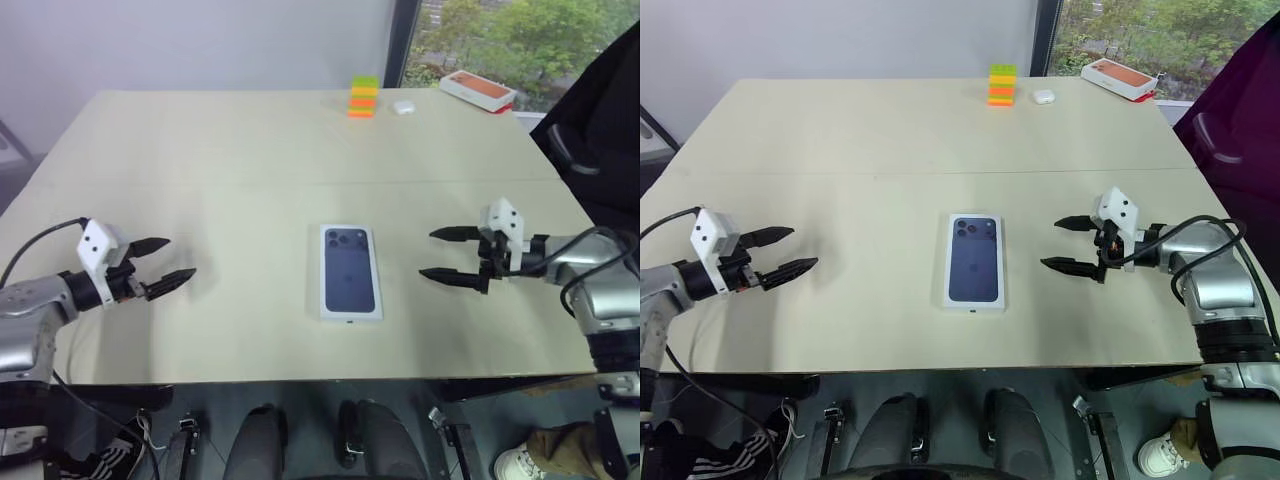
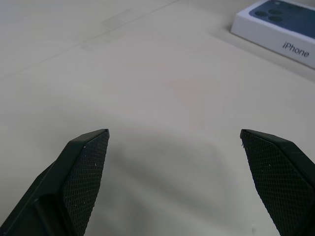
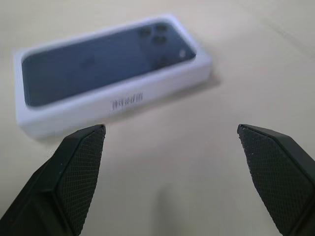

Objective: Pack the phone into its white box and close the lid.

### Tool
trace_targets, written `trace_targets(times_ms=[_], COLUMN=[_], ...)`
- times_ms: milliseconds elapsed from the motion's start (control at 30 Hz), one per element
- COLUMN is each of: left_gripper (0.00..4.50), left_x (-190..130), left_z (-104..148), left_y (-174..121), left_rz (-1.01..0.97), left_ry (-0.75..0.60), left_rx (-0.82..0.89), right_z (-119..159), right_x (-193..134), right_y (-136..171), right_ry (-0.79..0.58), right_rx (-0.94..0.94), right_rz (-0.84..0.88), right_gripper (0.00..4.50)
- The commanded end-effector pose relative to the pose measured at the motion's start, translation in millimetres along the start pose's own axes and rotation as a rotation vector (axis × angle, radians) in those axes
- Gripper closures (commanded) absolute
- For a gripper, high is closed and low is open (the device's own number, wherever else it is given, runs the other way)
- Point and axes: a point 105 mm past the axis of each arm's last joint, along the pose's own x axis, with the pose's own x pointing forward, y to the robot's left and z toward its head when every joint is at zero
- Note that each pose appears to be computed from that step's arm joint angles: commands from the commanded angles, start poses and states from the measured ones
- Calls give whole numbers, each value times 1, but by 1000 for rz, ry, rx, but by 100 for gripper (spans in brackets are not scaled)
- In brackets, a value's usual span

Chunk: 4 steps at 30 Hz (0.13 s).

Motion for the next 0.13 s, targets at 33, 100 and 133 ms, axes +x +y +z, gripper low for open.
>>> trace_targets(times_ms=[33, 100, 133], left_gripper=[1, 1, 1], left_x=[-10, -10, -10], left_z=[12, 11, 11], left_y=[5, 6, 5], left_rz=[13, 27, 26], left_ry=[-18, -18, -23], left_rx=[68, 67, 73], right_z=[8, 5, 5], right_x=[-7, -8, -8], right_y=[-1, -3, -4], right_ry=[1, 4, -2], right_rx=[-68, -72, -75], right_rz=[-9, -18, -19], right_gripper=[0, 0, 0])
